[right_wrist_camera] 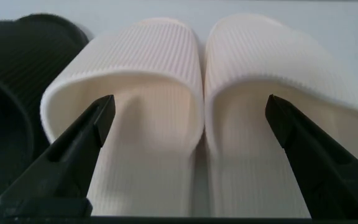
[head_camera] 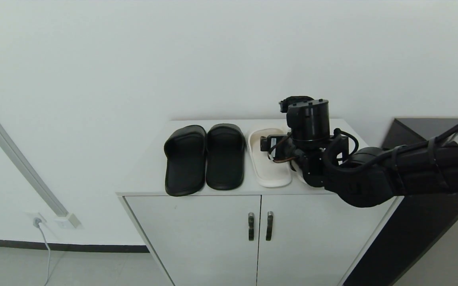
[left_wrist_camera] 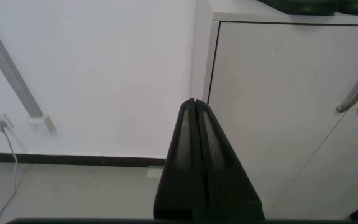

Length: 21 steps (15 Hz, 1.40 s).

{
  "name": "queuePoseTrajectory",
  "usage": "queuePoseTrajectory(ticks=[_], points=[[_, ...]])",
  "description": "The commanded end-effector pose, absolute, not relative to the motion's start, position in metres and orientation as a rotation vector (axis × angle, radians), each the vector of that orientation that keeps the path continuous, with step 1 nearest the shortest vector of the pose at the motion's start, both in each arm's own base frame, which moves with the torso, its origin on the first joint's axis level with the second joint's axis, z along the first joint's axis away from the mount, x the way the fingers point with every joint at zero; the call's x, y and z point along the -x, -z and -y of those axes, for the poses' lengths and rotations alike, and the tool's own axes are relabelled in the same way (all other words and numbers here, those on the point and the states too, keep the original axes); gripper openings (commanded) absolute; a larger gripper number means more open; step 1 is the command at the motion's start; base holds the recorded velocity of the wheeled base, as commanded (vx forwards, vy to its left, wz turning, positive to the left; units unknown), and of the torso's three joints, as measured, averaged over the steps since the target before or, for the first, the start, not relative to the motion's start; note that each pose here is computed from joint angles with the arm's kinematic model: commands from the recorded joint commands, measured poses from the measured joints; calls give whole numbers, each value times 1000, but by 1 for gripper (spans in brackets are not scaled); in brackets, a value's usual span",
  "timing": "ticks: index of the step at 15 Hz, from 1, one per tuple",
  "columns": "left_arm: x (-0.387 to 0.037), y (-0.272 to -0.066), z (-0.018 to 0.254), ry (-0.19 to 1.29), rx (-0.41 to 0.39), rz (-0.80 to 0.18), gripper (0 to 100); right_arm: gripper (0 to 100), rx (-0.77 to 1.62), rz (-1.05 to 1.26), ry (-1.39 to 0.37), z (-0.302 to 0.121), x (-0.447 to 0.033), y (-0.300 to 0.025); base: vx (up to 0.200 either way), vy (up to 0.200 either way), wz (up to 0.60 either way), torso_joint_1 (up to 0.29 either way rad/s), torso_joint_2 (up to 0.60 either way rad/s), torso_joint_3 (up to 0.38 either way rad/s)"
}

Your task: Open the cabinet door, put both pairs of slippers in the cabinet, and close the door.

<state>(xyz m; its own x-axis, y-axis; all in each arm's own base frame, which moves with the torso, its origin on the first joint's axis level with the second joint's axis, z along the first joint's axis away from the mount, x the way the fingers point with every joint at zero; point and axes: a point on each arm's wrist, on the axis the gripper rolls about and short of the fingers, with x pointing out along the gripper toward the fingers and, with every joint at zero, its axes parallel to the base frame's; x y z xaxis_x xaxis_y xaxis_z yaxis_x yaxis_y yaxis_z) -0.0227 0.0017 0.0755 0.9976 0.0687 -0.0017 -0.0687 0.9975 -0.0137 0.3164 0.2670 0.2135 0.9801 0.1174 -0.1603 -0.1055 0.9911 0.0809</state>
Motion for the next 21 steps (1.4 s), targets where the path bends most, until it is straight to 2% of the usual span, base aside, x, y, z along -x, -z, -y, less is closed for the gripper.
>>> queuePoseTrajectory(ticks=[1,8,9,15,20,21], points=[[23,-76,-2,-69,15,-1,0,100,-72,-158,-97,-267,-329,-212,0,0,0,0,0,0],[23,-76,-2,-69,15,-1,0,100,-47,-158,-122,-257,-345,-214,0,0,0,0,0,0],[23,-76,-2,-69,15,-1,0,0,-47,-158,-122,-258,-346,-213,0,0,0,0,0,0],[23,-76,-2,-68,15,-1,0,0,-43,-162,-120,-257,-345,-216,0,0,0,0,0,0],[23,-76,-1,-49,14,-1,0,0,-46,-124,-135,-236,-306,-261,0,0,0,0,0,0],[23,-76,-1,-48,14,-1,0,0,-41,-129,-170,-228,-280,-270,0,0,0,0,0,0]])
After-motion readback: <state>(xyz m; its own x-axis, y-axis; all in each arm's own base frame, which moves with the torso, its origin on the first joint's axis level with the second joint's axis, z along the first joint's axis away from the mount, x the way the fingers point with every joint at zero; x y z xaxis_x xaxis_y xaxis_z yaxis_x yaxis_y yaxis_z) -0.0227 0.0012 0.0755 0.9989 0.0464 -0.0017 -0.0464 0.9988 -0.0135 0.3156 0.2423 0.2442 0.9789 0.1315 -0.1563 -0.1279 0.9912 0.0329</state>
